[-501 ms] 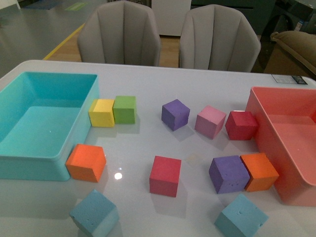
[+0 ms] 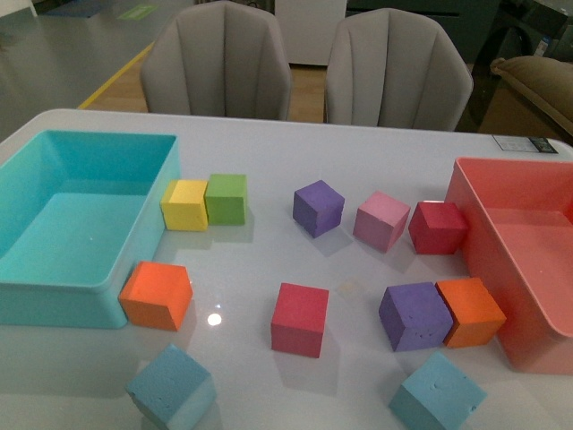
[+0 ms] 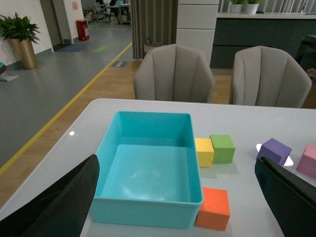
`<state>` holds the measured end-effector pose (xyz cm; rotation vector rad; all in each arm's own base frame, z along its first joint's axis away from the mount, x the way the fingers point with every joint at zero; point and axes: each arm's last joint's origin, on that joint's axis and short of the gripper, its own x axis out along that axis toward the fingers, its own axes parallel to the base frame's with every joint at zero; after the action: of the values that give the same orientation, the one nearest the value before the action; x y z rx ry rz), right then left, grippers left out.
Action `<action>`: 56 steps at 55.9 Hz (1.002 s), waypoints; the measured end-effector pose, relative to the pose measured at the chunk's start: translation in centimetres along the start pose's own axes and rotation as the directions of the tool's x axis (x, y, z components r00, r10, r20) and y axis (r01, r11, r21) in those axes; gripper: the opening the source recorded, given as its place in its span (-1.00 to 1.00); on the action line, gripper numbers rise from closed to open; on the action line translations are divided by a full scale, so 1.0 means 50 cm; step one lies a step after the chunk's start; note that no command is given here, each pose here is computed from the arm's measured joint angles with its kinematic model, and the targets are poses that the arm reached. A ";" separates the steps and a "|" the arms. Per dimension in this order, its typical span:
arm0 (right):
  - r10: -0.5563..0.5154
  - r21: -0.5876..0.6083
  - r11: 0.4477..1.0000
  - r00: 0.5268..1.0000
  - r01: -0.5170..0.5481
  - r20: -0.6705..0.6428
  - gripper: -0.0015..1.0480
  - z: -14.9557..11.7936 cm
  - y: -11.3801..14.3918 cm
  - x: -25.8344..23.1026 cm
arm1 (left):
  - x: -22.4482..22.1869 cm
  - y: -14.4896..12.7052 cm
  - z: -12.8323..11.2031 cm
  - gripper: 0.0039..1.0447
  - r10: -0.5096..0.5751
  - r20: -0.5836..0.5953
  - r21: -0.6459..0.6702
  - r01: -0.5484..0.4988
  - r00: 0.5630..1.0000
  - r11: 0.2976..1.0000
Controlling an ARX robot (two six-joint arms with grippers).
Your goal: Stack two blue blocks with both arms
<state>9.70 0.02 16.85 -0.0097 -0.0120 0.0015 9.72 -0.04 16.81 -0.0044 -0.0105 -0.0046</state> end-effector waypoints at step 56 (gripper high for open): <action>0.179 -0.211 0.644 0.412 -0.736 -0.893 0.83 -0.208 0.127 0.236 | 0.000 0.000 0.000 0.84 0.000 0.000 0.000 0.000 1.000 1.000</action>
<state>21.60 6.28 6.54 -0.6702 0.9779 0.6221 9.72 -0.04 16.81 -0.0040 -0.0101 -0.0042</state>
